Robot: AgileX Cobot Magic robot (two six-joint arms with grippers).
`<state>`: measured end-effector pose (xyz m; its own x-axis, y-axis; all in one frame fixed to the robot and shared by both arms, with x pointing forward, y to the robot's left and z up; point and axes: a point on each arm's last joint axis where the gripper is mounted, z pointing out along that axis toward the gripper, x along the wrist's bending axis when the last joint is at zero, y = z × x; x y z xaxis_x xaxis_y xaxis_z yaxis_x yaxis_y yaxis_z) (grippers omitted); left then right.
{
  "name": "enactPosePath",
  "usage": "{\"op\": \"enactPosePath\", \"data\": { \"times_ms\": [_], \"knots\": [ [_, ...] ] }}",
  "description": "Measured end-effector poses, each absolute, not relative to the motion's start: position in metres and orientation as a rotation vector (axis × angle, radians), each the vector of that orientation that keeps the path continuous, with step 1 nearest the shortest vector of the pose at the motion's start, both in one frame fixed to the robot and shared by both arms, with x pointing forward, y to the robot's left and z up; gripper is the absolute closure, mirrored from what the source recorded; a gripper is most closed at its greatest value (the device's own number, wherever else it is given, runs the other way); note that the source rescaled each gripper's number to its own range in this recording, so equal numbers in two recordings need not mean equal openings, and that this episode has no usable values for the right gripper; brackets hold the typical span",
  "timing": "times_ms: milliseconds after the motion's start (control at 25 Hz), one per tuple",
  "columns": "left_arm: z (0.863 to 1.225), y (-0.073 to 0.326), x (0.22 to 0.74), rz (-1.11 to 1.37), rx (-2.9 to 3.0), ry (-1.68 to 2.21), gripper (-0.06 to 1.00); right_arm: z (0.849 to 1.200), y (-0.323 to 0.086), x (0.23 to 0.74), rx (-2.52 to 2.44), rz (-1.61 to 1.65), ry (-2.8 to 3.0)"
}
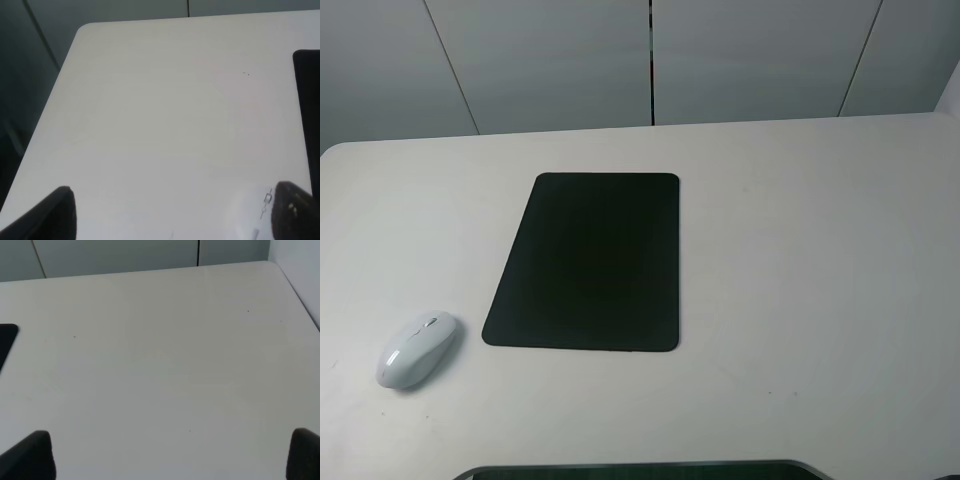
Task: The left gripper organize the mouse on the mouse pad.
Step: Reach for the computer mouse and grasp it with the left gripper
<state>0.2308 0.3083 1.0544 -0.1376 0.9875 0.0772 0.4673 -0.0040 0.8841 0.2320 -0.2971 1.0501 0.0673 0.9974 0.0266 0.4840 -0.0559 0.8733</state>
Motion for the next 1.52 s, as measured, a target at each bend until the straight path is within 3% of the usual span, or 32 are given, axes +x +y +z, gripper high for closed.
{"op": "enactPosePath", "data": {
  "times_ms": [1520],
  "knots": [
    [1.0546, 0.31, 0.2305, 1.116, 1.531, 1.665, -0.06, 1.0501, -0.2971, 0.232, 1.648, 0.921, 1.492]
  ]
}}
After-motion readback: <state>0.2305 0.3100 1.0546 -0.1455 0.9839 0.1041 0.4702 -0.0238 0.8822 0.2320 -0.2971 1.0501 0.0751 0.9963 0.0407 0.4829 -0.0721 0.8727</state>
